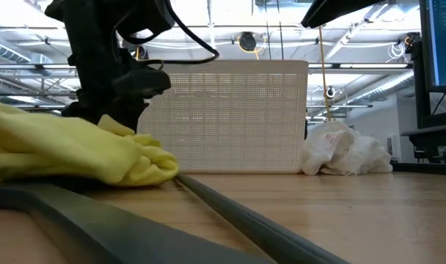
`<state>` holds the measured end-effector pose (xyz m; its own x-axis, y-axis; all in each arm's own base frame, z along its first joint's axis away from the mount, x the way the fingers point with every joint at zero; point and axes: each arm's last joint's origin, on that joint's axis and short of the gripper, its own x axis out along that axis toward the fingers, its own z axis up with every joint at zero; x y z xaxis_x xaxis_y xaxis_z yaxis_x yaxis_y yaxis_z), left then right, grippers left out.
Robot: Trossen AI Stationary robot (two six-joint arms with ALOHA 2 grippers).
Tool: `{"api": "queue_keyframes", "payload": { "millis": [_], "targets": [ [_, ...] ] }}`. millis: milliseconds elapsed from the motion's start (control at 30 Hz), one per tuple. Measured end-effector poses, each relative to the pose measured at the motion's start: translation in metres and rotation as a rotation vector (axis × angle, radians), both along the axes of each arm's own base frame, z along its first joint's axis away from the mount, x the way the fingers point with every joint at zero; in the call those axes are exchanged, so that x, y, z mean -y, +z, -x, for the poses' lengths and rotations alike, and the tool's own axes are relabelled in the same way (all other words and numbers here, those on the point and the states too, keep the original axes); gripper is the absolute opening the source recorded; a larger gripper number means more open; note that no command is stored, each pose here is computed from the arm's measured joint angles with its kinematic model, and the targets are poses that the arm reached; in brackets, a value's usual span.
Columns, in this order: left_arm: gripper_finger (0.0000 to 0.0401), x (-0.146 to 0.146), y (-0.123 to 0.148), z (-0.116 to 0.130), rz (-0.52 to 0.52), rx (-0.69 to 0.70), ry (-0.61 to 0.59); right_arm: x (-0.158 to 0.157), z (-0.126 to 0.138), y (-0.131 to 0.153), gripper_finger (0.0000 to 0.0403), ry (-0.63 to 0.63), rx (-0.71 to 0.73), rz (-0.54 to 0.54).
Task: Pick & Place Cloths
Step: Put the yellow t-shirt into the white bin
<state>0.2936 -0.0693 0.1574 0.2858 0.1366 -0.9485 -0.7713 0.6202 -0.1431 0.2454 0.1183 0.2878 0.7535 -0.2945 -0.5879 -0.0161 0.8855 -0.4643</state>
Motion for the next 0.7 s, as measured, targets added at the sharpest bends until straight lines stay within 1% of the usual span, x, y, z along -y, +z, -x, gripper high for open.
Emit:
{"api": "queue_keyframes", "payload": {
  "millis": [67,100,267,433,600,700],
  "targets": [
    [0.0039,-0.001,0.007,0.002,-0.005,0.021,-0.004,0.0,0.0,0.0,0.0105,0.0,0.0,0.0],
    [0.0036,-0.002,0.011,0.003,-0.005,0.033,-0.005,0.0,0.0,0.0,0.0105,0.0,-0.001,0.0],
    [0.0036,-0.005,0.031,0.008,0.009,0.106,0.006,0.0,0.0,0.0,0.0105,0.0,0.0,0.0],
    [0.0036,-0.007,0.06,0.015,0.038,0.231,0.011,0.0,0.0,0.0,0.0105,0.0,0.0,0.0],
    [0.0036,-0.01,0.096,0.027,0.097,0.411,0.04,0.0,0.0,0.0,0.0105,0.004,-0.004,0.006],
    [0.0036,-0.011,0.118,0.033,0.15,0.542,0.023,0.0,0.0,0.0,0.0105,0.011,-0.009,0.016]
  ]
}}
